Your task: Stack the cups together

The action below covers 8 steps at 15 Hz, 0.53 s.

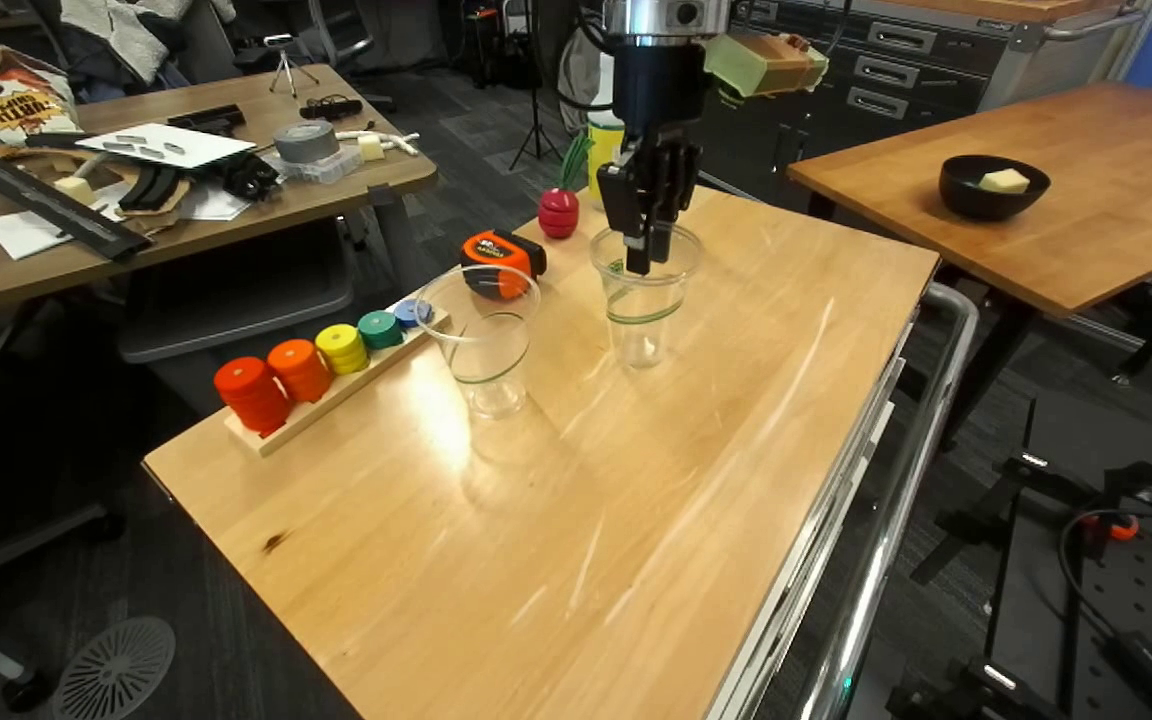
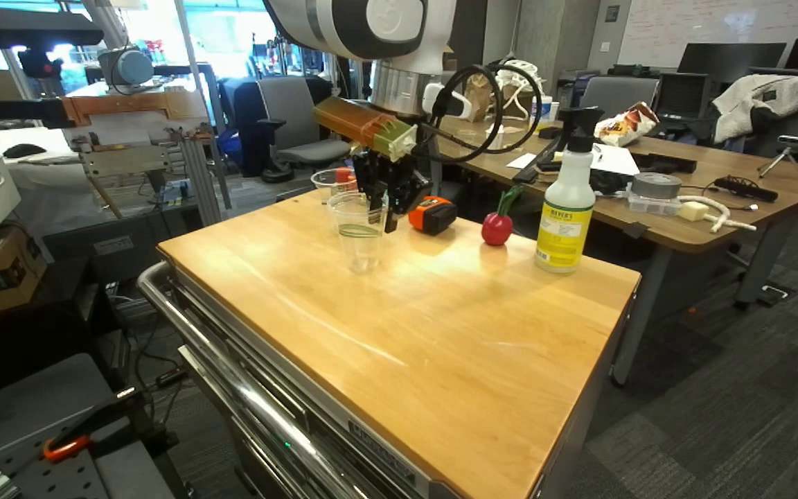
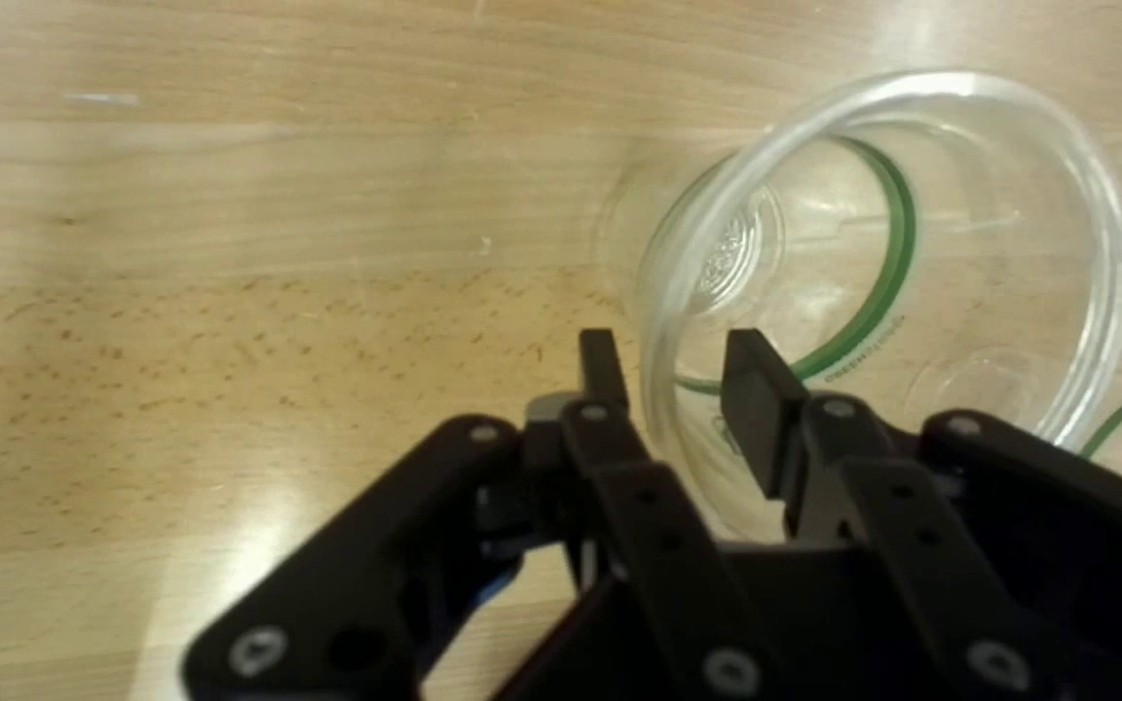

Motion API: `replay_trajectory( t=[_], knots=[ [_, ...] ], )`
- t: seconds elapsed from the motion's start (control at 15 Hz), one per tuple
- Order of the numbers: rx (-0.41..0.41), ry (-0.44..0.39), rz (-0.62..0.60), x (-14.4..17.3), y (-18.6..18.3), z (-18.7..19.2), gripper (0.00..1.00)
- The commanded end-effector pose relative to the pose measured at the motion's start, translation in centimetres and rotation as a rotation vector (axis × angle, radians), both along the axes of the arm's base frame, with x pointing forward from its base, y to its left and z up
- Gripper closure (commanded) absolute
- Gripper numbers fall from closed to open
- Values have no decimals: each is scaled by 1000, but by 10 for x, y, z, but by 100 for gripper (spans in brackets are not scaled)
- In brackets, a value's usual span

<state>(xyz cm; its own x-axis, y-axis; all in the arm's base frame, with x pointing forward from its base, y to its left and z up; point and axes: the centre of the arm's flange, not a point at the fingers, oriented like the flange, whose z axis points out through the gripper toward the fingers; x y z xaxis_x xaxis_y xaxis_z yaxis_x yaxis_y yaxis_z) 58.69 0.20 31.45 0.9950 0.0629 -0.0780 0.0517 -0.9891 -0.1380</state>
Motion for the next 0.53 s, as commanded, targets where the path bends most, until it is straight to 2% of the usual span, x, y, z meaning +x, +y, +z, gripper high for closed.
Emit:
replay_trajectory(
  t=[0.0,0.07,0.47],
  knots=[
    [14,10,-10,-7,7,29,96],
    [11,15,-16,-9,6,32,100],
    [34,75,-154,-5,-18,56,98]
  ],
)
